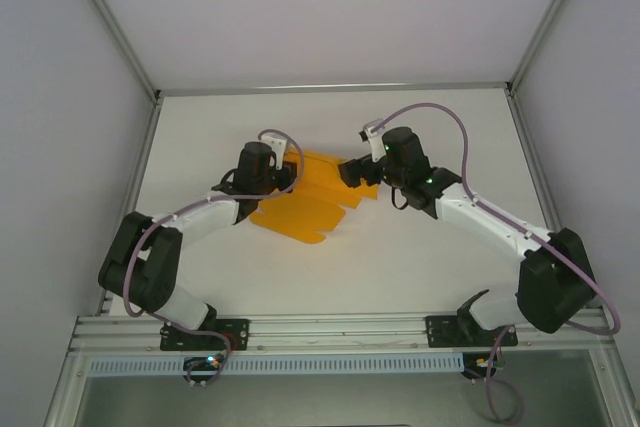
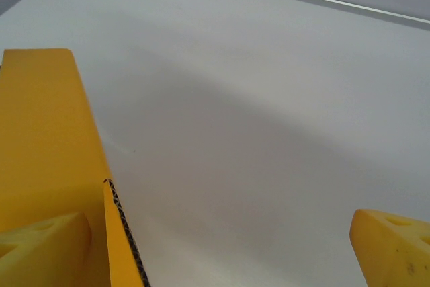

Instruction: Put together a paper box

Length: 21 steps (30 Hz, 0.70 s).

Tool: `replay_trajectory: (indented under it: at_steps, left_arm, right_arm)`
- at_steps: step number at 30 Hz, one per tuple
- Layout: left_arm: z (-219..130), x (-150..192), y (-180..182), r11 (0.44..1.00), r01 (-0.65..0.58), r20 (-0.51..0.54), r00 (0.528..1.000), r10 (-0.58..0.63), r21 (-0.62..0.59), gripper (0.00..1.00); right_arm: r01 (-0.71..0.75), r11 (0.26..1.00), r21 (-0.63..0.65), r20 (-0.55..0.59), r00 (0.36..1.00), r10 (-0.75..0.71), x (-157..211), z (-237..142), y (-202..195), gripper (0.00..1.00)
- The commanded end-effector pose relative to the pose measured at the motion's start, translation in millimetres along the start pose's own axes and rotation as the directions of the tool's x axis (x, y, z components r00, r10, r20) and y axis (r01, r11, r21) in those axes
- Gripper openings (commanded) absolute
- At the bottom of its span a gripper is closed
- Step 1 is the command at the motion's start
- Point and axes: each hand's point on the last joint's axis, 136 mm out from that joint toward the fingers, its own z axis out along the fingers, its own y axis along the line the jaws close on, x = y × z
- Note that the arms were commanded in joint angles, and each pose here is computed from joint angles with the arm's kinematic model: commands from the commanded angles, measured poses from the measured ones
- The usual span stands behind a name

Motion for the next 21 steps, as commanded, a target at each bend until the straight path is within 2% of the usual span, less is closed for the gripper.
replay_trajectory:
  at_steps: [1, 4, 7, 11, 14, 16, 21]
  left_arm:
    - [-2, -20, -20, 0.997, 0.045, 0.040, 0.998, -0.048, 0.066, 0.00]
    - [-3, -22, -27, 0.994, 0.060, 0.046, 0.997, -0.064, 0.087, 0.00]
    - [-6, -27, -32, 0.991, 0.091, 0.056, 0.994, -0.097, 0.102, 0.00]
    - [-13, -33, -34, 0.991, 0.101, 0.086, 0.990, -0.109, 0.093, 0.00]
    - [-17, -37, -36, 0.992, 0.094, 0.105, 0.989, -0.103, 0.089, 0.00]
    - [-19, -36, -31, 0.993, 0.100, 0.114, 0.988, -0.106, 0.058, 0.00]
    - [-27, -35, -6, 0.991, 0.124, 0.142, 0.983, -0.116, -0.047, 0.00]
  right_arm:
    - [-0.022, 0.999, -0.026, 0.056, 0.998, 0.024, -9, 17, 12, 1.00]
    - [0.005, 1.000, 0.027, 0.134, 0.991, -0.009, -21, 28, 20, 1.00]
    - [0.015, 0.986, 0.169, 0.221, 0.974, -0.053, -34, 33, 18, 0.99]
    - [-0.106, 0.944, 0.312, 0.316, 0.949, 0.002, -44, 28, 0, 1.00]
    - [-0.148, 0.930, 0.337, 0.368, 0.930, 0.014, -50, 20, -2, 1.00]
    - [-0.136, 0.931, 0.338, 0.353, 0.936, 0.008, -50, 15, -2, 1.00]
    - [-0.051, 0.956, 0.288, 0.205, 0.979, -0.010, -23, -14, 4, 1.00]
